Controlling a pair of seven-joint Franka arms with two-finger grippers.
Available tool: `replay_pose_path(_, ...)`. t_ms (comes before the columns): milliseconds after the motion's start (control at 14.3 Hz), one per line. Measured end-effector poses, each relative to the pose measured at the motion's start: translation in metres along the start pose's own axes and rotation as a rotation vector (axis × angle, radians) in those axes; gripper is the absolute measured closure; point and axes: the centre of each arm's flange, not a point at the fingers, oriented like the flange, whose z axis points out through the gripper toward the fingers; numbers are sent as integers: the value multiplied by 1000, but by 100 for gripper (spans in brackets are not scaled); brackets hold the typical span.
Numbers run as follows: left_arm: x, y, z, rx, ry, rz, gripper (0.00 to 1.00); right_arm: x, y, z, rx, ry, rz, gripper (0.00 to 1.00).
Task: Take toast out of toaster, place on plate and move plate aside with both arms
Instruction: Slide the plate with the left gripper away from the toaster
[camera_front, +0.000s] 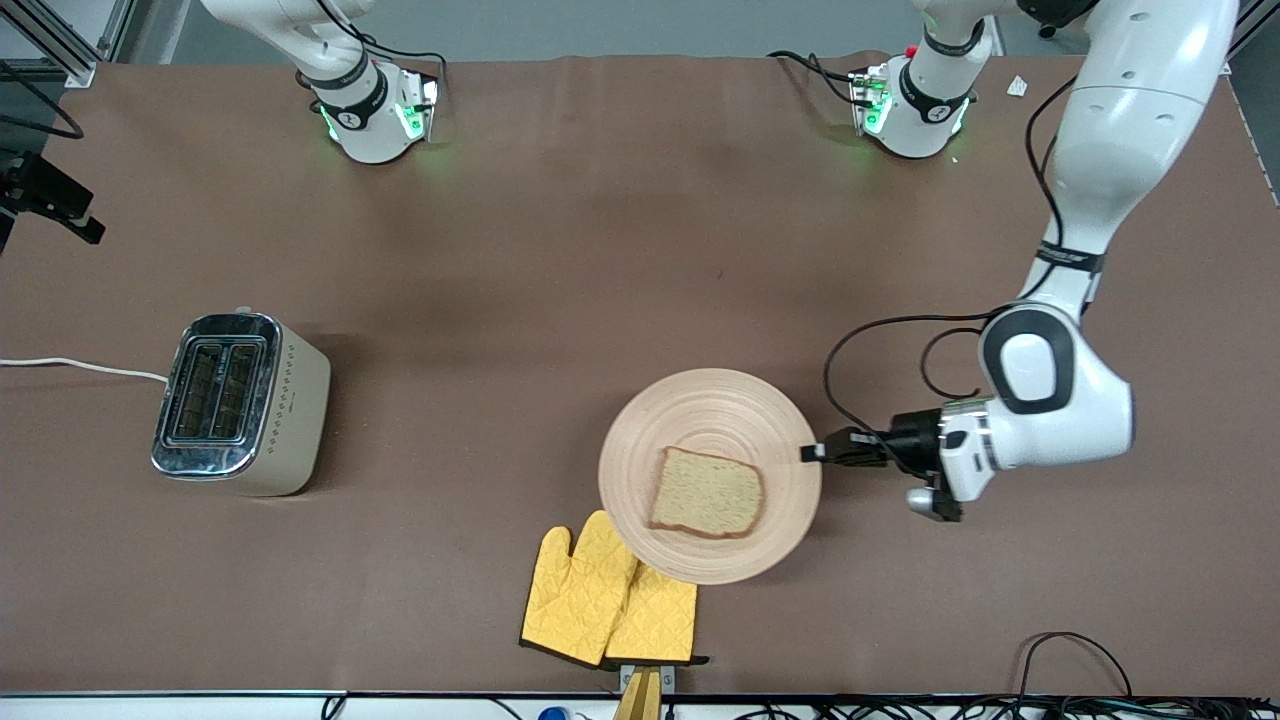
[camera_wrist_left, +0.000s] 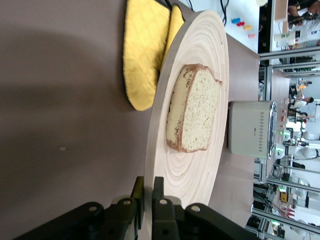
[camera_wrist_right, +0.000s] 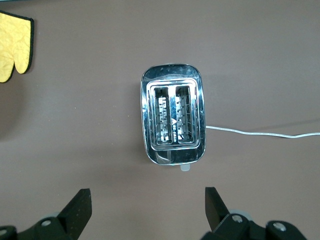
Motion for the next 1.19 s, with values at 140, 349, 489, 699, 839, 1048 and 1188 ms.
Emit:
replay_pose_path(140,3,-24,-37,19,5,-13,91,1,0,-3,0,6,0,0)
replay_pose_path(349,-3,-70,-104,19,-23,-14,91,1,2,-4,0,9,3,0)
replay_pose_path(489,-11,-99,-145,18,-25,13,91,1,3,-4,-1,8,5,0)
replay_pose_path(699,-26,-147,-199,51,-8,55,91,2,3,-3,-1,8,5,0)
replay_pose_path(839,-42,-189,-228,77,0,65,91,2,3,-3,-1,7,5,0)
replay_pose_path(1048,-60,-243,-232,51,5,47,91,2,3,-3,-1,7,5,0)
replay_pose_path(1188,-65,-262,-217,29,-12,22,91,2,3,-3,-1,7,5,0)
